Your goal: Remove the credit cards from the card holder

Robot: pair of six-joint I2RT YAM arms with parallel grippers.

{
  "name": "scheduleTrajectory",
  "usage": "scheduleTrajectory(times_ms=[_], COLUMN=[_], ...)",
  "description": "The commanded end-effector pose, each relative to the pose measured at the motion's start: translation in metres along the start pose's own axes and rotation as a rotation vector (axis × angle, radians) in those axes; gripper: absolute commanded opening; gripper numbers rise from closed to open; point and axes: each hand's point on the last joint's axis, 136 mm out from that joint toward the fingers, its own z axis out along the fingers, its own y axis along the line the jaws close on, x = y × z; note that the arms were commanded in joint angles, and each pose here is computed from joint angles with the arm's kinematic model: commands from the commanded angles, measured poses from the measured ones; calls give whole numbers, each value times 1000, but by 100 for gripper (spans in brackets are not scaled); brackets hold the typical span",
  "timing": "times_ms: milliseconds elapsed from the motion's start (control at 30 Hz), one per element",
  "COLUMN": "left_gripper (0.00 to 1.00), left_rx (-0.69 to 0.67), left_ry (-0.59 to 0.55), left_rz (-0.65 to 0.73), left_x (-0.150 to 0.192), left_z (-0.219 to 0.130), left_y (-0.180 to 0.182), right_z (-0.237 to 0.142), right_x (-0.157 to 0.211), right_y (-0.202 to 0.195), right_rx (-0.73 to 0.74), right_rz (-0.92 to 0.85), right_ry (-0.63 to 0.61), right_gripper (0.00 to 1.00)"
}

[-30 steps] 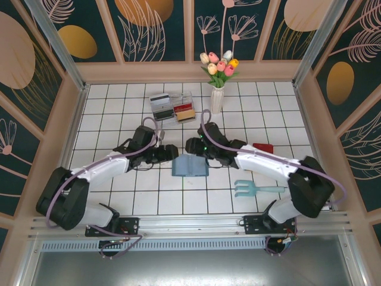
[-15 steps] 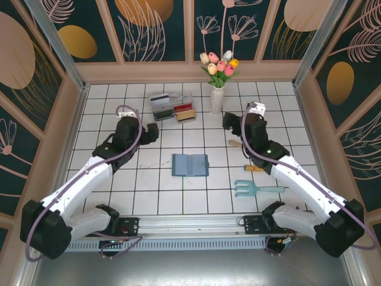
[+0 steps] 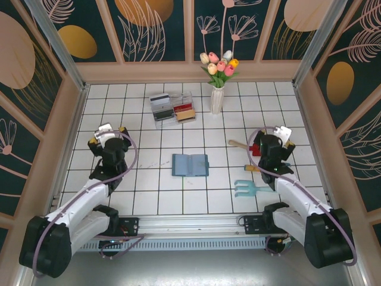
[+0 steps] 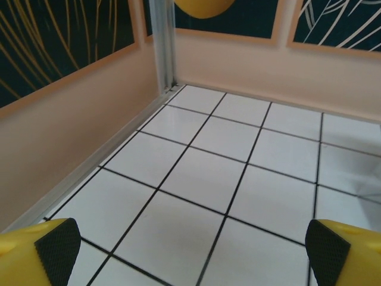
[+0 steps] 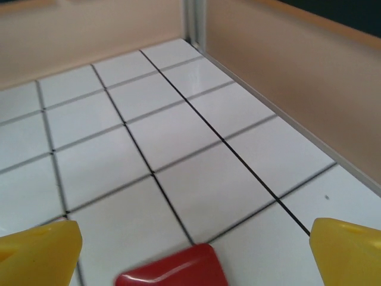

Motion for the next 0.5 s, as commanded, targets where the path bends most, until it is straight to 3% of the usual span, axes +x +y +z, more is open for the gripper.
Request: scheduleTrajectory(times_ms=[0, 167, 467], left_gripper=[98, 99, 99], left_rx=[-21, -21, 182], left_ry=[-125, -120, -178], left_rz=[-54, -9, 7], left_x=[-18, 7, 7], left_z=[5, 19, 34], left_y=[10, 19, -3], right_z=[2, 8, 19], right_x=[-12, 2, -7], right_y=[-11, -23, 6], right_rx=[-20, -66, -198], right_rz=[68, 94, -14], right_ry=[-133, -165, -199], right_gripper=[99, 99, 99])
